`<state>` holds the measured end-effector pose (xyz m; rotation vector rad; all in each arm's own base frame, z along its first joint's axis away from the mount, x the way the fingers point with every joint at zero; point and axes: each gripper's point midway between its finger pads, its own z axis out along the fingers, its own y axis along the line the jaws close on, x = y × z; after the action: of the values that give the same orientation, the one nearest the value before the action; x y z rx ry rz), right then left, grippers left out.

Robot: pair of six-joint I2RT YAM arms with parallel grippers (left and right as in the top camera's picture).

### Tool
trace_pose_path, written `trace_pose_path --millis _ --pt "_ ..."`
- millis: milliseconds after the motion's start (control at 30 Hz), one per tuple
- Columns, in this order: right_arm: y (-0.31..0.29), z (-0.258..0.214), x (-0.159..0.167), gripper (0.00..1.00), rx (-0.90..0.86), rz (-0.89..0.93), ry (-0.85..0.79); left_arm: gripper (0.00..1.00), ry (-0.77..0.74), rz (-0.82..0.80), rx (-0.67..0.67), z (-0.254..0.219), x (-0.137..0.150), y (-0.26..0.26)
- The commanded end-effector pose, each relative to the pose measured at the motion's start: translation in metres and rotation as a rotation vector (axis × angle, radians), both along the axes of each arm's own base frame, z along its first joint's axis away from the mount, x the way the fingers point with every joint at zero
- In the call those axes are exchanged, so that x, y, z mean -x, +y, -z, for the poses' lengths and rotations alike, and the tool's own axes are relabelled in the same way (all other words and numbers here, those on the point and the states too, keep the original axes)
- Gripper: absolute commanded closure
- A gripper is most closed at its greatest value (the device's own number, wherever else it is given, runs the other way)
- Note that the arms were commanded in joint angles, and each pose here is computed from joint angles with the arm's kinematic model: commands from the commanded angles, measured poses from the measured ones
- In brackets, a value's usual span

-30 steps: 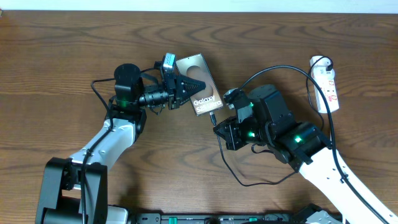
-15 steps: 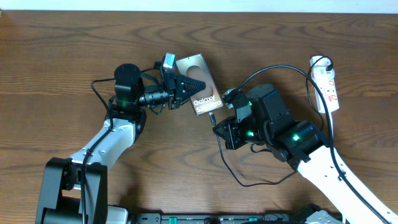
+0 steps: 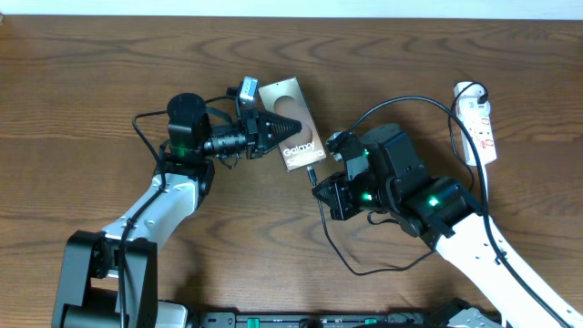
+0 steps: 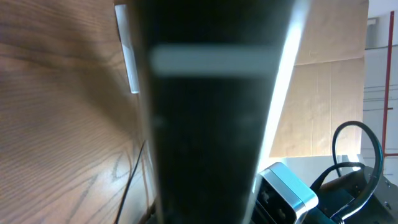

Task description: Plug charger to phone and switch on socket

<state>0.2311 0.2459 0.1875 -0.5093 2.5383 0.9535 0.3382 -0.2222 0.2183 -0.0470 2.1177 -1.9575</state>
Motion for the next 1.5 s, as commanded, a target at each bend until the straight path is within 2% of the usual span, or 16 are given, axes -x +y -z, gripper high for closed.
trace_pose_path --millis 0,1133,1467 --pt "0.005 -0.005 0.001 0.99 -0.014 -0.009 -0.002 0.93 -0.075 0.032 0.005 -0.013 0.003 -0.001" --pt "0.008 0.006 -0.002 0.99 0.019 -0.006 0.002 0.93 -0.067 0.032 0.007 -0.013 0.003 -0.001" --pt "0.003 0.012 0.005 0.99 0.051 -0.010 0.033 0.93 -0.170 0.062 -0.009 -0.013 0.007 -0.001"
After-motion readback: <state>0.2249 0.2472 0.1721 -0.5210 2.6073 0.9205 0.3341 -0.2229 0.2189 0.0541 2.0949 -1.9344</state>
